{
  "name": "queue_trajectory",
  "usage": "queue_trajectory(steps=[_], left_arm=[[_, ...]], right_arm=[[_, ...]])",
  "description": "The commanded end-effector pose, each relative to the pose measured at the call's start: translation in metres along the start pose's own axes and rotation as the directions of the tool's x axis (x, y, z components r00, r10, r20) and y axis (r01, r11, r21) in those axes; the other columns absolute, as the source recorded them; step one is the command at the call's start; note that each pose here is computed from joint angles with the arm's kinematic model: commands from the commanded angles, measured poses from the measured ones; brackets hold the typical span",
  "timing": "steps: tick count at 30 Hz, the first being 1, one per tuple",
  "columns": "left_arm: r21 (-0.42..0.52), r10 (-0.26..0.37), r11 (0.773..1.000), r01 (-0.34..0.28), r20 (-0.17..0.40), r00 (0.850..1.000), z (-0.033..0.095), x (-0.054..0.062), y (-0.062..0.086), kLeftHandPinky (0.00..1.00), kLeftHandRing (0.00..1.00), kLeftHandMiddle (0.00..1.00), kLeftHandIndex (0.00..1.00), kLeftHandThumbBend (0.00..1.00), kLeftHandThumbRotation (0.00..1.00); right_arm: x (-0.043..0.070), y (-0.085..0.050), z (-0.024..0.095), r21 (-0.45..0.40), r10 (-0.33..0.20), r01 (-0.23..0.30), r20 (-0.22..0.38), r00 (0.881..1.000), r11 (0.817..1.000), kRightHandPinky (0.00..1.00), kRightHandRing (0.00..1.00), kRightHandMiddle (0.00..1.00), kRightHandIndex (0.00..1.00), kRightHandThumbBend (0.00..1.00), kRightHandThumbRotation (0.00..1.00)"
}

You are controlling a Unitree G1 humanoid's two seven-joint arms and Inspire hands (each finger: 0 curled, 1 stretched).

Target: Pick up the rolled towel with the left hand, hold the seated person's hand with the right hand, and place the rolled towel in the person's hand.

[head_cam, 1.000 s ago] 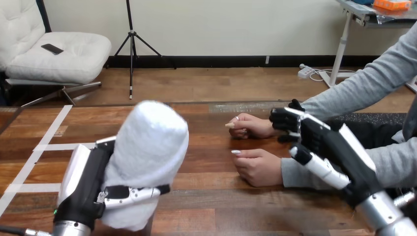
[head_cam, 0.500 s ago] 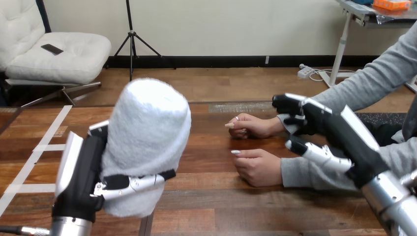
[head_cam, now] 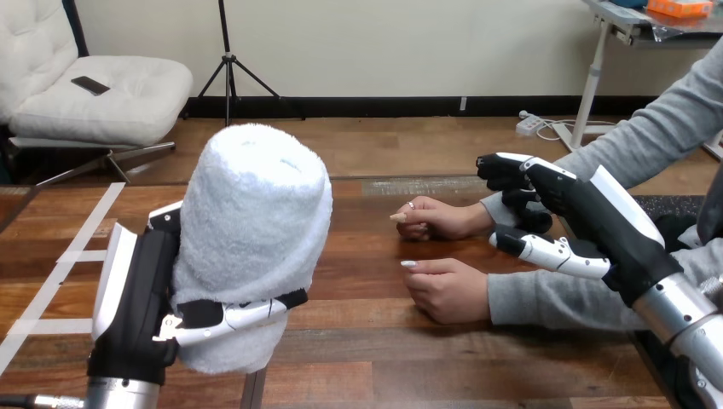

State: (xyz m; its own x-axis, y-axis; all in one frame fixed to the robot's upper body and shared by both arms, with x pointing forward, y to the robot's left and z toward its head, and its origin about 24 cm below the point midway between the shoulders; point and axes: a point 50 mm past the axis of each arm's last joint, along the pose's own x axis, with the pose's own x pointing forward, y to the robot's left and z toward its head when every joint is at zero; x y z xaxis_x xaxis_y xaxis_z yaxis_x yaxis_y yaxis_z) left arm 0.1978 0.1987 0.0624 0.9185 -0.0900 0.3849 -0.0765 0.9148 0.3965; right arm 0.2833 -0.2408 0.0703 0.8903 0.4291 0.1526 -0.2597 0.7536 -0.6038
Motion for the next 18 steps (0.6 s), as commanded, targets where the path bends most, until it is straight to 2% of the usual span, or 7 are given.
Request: queue_trajectory(steps=[1, 12, 18], left_arm=[[-0.025, 0.063, 0.998, -0.061, 0.129, 0.99, 0.021, 0.014, 0.008, 0.22, 0.28, 0.36, 0.39, 0.59, 0.0], [-0.033, 0.066, 0.998, -0.062, 0.144, 0.987, 0.027, 0.014, 0.01, 0.24, 0.3, 0.37, 0.39, 0.59, 0.0], [-0.055, 0.064, 0.997, -0.056, 0.159, 0.985, 0.029, 0.014, 0.011, 0.24, 0.3, 0.37, 0.38, 0.59, 0.0]], right_arm=[[0.019, -0.016, 0.01, -0.068, -0.02, 0.024, 0.051, 0.999, 0.997, 0.7, 0.78, 0.82, 0.82, 0.81, 0.64], [0.026, -0.02, 0.004, -0.132, 0.005, -0.003, 0.012, 1.0, 0.991, 0.67, 0.77, 0.82, 0.83, 0.81, 0.63], [0.029, -0.022, 0.0, -0.16, 0.03, -0.034, -0.03, 0.999, 0.987, 0.68, 0.79, 0.84, 0.84, 0.82, 0.61]])
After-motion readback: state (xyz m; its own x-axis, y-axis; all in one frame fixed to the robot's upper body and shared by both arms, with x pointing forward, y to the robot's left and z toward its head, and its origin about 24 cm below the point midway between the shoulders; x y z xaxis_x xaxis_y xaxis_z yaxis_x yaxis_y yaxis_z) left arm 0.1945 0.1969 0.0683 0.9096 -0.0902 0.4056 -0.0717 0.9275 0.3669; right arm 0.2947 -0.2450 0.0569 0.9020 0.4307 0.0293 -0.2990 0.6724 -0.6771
